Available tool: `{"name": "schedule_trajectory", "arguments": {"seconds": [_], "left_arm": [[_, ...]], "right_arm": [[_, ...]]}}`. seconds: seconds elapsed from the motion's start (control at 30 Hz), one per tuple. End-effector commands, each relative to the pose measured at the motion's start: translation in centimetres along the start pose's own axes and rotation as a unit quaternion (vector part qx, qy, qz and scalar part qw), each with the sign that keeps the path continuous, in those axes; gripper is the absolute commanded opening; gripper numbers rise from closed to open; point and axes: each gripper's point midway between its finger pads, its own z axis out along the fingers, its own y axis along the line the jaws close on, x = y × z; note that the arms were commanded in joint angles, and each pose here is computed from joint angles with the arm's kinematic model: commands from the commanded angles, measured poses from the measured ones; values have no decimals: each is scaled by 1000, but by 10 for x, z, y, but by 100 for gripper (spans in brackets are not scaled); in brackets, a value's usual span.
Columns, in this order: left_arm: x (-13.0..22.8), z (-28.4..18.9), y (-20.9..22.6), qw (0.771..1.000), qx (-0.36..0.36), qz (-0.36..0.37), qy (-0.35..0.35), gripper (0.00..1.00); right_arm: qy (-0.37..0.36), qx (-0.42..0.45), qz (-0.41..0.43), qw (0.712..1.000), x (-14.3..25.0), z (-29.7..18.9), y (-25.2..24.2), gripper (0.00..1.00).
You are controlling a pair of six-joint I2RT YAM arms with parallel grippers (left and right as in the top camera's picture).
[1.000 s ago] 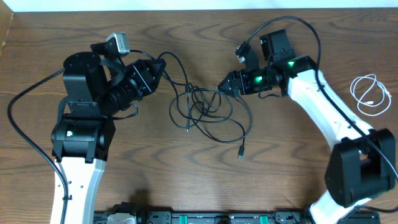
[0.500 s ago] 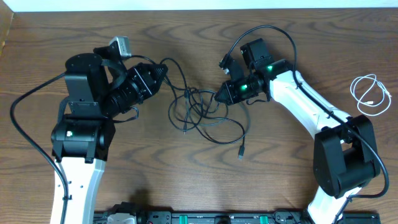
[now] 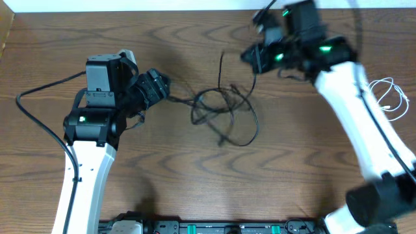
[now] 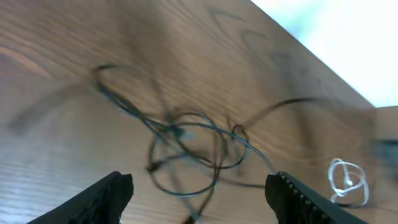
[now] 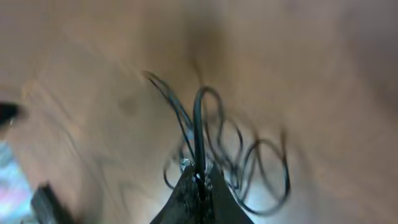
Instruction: Untangle cables
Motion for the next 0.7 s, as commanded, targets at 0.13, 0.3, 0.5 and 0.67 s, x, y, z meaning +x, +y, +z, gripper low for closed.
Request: {"name": "schedule_trajectory", "arguments": {"seconds": [0.13, 0.3, 0.5, 0.67], "left_arm": [[-11, -7, -9, 999, 2, 39, -25, 74], [12, -3, -37, 994, 48, 94, 11, 74], [42, 10, -65, 983, 71, 161, 44, 74], [65, 26, -80, 974, 84, 195, 76, 74]], "right_arm": [[-141, 14, -13, 990, -67, -92, 46, 1], [-207, -4, -5, 978, -95, -131, 68, 1], [-280, -22, 19, 959, -125, -177, 81, 1], [-316, -28, 7, 948, -139, -208, 92, 1]]}}
